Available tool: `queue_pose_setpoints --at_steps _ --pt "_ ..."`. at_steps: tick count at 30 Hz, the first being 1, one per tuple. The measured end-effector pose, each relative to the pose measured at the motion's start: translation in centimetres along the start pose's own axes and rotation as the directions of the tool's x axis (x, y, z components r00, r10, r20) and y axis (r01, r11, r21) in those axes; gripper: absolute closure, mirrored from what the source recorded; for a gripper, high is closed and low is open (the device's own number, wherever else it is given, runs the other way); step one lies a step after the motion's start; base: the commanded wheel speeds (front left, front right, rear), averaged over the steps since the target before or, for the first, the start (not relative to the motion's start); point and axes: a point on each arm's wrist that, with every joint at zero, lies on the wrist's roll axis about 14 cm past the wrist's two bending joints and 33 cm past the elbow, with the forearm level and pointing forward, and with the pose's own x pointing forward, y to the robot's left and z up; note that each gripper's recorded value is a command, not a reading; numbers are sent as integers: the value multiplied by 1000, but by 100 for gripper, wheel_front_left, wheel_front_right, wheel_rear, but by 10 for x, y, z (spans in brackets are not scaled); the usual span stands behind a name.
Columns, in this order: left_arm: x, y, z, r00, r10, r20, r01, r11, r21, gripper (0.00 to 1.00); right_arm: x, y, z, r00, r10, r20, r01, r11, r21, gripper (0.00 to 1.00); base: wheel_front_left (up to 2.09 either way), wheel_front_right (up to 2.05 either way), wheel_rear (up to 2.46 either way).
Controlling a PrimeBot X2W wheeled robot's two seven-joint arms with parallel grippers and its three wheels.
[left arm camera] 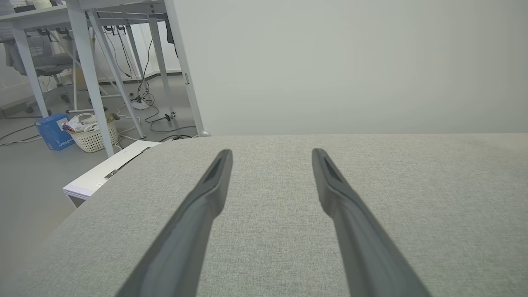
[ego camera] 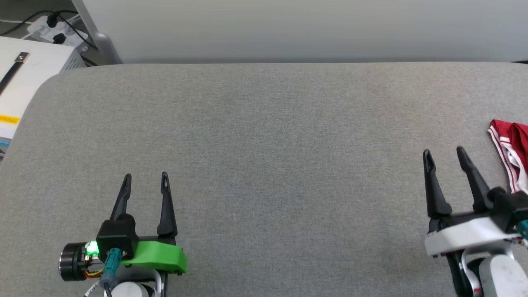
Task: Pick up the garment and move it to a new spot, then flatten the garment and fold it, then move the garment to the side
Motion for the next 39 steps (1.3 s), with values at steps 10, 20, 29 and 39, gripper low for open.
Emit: queue_pose_setpoints --at_steps 10,20,29,39 --pt "-14 2 -3 1000 1 -18 -2 1000 -9 0 -30 5 -17 998 -16 -62 19 999 35 0 0 0 0" --pt "-17 3 -8 999 0 -34 0 1000 -12 0 -36 5 -16 998 -21 -63 23 999 33 0 0 0 0" --pt "-17 2 -9 999 -3 -42 3 1000 -12 100 -36 5 -16 998 -21 -67 23 999 30 100 0 0 0" --pt "-17 3 -9 999 -1 -53 0 1000 -11 100 -37 7 -16 997 -19 -79 21 999 24 100 0 0 0"
